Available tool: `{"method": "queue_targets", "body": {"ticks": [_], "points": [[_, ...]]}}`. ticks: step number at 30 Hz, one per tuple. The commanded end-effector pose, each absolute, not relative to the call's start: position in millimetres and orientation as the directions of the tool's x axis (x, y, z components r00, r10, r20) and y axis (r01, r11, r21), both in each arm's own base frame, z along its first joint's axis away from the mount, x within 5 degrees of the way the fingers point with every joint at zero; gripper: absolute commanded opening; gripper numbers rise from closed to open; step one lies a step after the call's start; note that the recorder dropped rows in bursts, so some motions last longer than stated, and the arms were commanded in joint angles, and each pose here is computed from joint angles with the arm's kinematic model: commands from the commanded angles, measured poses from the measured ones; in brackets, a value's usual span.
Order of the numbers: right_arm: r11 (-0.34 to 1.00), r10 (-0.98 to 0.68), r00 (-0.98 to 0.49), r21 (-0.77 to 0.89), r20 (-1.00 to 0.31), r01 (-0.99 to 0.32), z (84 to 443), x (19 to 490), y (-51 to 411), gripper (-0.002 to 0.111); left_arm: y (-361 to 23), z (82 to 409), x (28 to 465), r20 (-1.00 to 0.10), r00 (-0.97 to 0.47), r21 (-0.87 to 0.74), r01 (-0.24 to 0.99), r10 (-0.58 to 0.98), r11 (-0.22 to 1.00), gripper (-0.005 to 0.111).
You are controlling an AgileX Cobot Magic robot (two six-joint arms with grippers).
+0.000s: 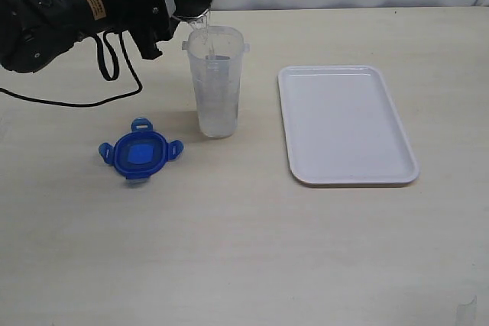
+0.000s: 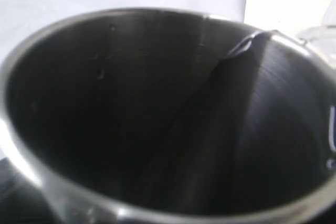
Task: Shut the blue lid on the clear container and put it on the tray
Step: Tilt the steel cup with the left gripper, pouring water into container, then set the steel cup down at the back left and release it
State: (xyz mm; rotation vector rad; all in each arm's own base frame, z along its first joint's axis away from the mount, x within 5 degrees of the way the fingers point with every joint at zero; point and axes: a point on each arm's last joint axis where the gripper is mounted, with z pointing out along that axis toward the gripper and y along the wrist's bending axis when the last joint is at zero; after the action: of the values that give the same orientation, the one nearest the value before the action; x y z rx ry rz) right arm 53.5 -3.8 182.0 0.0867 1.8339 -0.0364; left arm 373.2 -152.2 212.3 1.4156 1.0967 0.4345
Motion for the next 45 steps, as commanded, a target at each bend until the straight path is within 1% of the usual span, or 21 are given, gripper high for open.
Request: {"method": "queue_targets", "body": {"ticks": [1, 5, 7, 14, 18, 21, 22, 23, 24, 25, 27, 30, 32, 35, 40, 45], "points": [[0.997, 0.034, -0.253, 0.014, -0.967, 0.080, 182, 53, -4, 0.005, -154, 229, 375, -0.352, 0.513, 0.930, 0.286, 0.783, 0.231, 0.000], [0.997, 0.034, -0.253, 0.014, -0.967, 0.080, 182, 53, -4, 0.005, -154, 229, 375, -0.354, 0.513, 0.929, 0.287, 0.782, 0.233, 0.000], [0.997, 0.034, -0.253, 0.014, -0.967, 0.080, 182, 53, -4, 0.005, -154, 229, 375, -0.385, 0.500, 0.917, 0.302, 0.776, 0.261, 0.000], [0.997, 0.034, -0.253, 0.014, -0.967, 0.080, 182, 53, -4, 0.005, -154, 228, 376, -0.631, 0.380, 0.766, 0.439, 0.676, 0.468, 0.000], [0.997, 0.034, -0.253, 0.014, -0.967, 0.080, 182, 53, -4, 0.005, -151, 222, 376, -0.756, 0.236, 0.629, 0.522, 0.611, 0.576, 0.000], [0.997, 0.034, -0.253, 0.014, -0.967, 0.080, 182, 53, -4, 0.005, -149, 218, 377, -0.837, 0.106, 0.498, 0.555, 0.537, 0.667, 0.000], [0.997, 0.034, -0.253, 0.014, -0.967, 0.080, 182, 53, -4, 0.005, -147, 217, 377, -0.871, 0.046, 0.430, 0.550, 0.488, 0.716, 0.000], [0.997, 0.034, -0.253, 0.014, -0.967, 0.080, 182, 53, -4, 0.005, -144, 216, 380, -0.917, -0.037, 0.321, 0.521, 0.397, 0.791, 0.000], [0.997, 0.034, -0.253, 0.014, -0.967, 0.080, 182, 53, -4, 0.005, -142, 214, 381, -0.934, -0.075, 0.267, 0.499, 0.349, 0.824, 0.000], [0.997, 0.034, -0.253, 0.014, -0.967, 0.080, 182, 53, -4, 0.005, -140, 211, 384, -0.958, -0.121, 0.177, 0.460, 0.259, 0.870, 0.000], [0.997, 0.034, -0.253, 0.014, -0.967, 0.080, 182, 53, -4, 0.005, -141, 201, 389, -0.978, -0.157, 0.057, 0.435, 0.138, 0.899, 0.000], [0.997, 0.034, -0.253, 0.014, -0.967, 0.080, 182, 53, -4, 0.005, -144, 180, 394, -0.984, -0.173, -0.035, 0.424, 0.043, 0.905, 0.000], [0.997, 0.034, -0.253, 0.014, -0.967, 0.080, 182, 53, -4, 0.005, -137, 164, 406, -0.983, -0.184, -0.093, 0.371, -0.025, 0.924, 0.000], [0.997, 0.034, -0.253, 0.014, -0.967, 0.080, 182, 53, -4, 0.005, -123, 152, 429, -0.972, -0.229, -0.118, 0.320, -0.044, 0.940, 0.000], [0.997, 0.034, -0.253, 0.014, -0.967, 0.080, 182, 53, -4, 0.005, -92, 141, 472, -0.983, -0.176, -0.101, 0.246, -0.058, 0.964, 0.000], [0.997, 0.034, -0.253, 0.014, -0.967, 0.080, 182, 53, -4, 0.005, -69, 125, 498, -0.986, -0.155, -0.097, 0.198, -0.067, 0.975, 0.000]]}}
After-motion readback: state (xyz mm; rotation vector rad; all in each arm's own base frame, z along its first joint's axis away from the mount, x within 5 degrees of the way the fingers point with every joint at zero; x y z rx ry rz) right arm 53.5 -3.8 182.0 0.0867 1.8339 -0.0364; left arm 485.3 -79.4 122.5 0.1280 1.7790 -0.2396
